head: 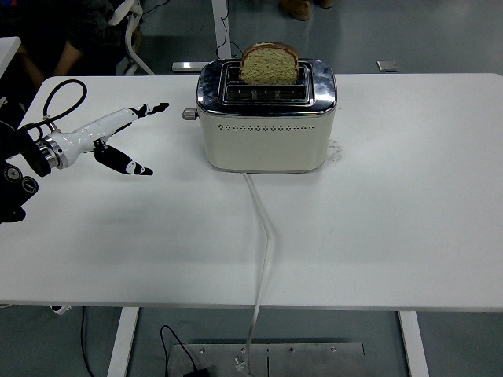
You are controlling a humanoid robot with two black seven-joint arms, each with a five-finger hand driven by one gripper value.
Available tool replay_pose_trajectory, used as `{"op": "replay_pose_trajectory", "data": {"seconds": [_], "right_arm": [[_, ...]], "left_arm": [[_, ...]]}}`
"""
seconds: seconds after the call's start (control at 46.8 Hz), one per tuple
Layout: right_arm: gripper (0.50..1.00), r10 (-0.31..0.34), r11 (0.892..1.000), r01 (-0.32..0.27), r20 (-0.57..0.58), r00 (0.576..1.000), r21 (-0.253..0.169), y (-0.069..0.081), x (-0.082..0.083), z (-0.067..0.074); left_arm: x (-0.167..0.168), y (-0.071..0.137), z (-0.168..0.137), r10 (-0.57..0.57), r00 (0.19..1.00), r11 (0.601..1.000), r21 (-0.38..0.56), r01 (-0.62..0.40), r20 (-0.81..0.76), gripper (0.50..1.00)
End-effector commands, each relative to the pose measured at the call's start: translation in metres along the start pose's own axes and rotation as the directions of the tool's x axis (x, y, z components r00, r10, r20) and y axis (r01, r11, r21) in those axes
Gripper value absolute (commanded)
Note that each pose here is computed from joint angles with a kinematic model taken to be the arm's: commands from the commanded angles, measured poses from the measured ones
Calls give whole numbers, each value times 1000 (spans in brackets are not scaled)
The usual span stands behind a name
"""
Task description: Press down toaster
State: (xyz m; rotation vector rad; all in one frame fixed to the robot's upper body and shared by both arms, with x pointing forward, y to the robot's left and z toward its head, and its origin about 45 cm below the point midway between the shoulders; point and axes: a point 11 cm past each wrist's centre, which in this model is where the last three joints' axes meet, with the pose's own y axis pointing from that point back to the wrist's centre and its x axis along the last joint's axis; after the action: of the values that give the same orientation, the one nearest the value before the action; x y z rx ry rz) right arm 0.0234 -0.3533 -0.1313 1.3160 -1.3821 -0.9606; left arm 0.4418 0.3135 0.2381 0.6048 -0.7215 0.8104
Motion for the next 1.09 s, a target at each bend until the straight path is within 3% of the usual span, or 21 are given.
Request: {"op": "replay_pose_trajectory", "data": {"seconds": [0.0, 0.449, 1.068], "right_arm": [[998, 1, 1000, -1, 0, 1000, 0, 0, 0, 0], [998, 1, 1000, -1, 0, 1000, 0, 0, 0, 0], [998, -1, 1000, 1, 0, 1000, 0, 0, 0, 0]], "left_arm": [[-1, 0, -2, 1, 1000, 1000, 6, -1, -2, 1000], [-5, -15, 3, -4, 1000, 1000, 0, 4, -7, 1000], [-13, -19, 2, -19, 1000, 1000, 7, 19, -9, 1000]]}}
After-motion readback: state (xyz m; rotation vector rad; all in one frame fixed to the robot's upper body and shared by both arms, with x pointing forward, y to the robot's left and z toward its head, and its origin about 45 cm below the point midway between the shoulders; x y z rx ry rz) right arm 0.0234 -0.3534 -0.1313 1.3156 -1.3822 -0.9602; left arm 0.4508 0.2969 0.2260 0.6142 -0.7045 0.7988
